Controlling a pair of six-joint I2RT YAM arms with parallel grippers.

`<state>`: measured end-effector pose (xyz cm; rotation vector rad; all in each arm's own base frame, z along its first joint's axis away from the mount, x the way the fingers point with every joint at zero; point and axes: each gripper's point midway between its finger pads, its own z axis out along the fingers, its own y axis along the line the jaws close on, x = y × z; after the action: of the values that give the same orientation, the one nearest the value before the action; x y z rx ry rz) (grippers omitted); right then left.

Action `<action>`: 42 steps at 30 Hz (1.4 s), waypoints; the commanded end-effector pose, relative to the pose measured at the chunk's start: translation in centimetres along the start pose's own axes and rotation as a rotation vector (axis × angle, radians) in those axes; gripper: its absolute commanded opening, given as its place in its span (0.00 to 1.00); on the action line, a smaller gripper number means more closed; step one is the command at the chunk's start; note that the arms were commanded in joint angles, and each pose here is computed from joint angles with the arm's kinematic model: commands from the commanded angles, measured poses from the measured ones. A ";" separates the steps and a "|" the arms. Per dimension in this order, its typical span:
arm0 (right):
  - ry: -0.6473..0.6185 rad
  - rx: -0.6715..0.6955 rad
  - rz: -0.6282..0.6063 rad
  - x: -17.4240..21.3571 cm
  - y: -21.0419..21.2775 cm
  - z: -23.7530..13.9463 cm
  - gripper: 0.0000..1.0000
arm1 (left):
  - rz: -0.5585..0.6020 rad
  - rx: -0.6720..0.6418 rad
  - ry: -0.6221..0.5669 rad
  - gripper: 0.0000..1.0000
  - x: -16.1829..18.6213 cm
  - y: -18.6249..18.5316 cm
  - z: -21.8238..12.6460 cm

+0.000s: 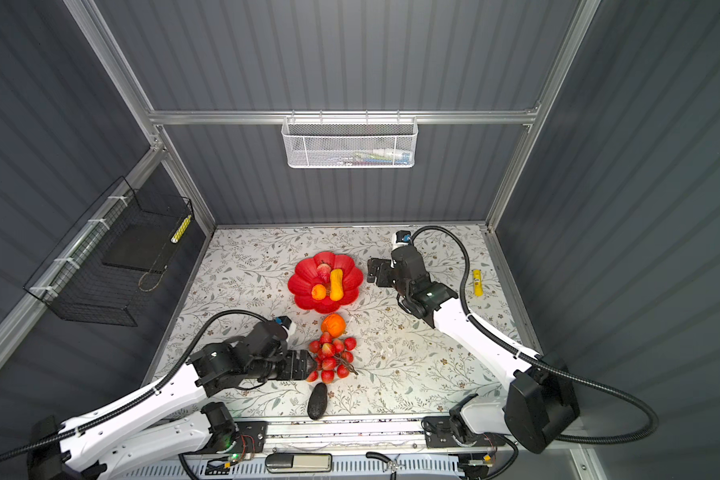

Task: Place and organize the fake fruits in the fruit bowl
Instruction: 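Reach the left gripper to the dark avocado and grasp it, then carry the avocado with the left gripper and release it into the bowl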

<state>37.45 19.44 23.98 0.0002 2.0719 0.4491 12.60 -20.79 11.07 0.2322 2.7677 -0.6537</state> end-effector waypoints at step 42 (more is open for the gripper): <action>-0.009 0.034 0.047 0.9 -2.5 -1.3 0.99 | 0.198 -0.156 -0.212 0.38 -2.6 -1.1 -7.4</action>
<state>36.31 17.16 22.20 0.0592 2.0949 0.4341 10.31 -21.62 15.17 0.4002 2.6526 -0.5331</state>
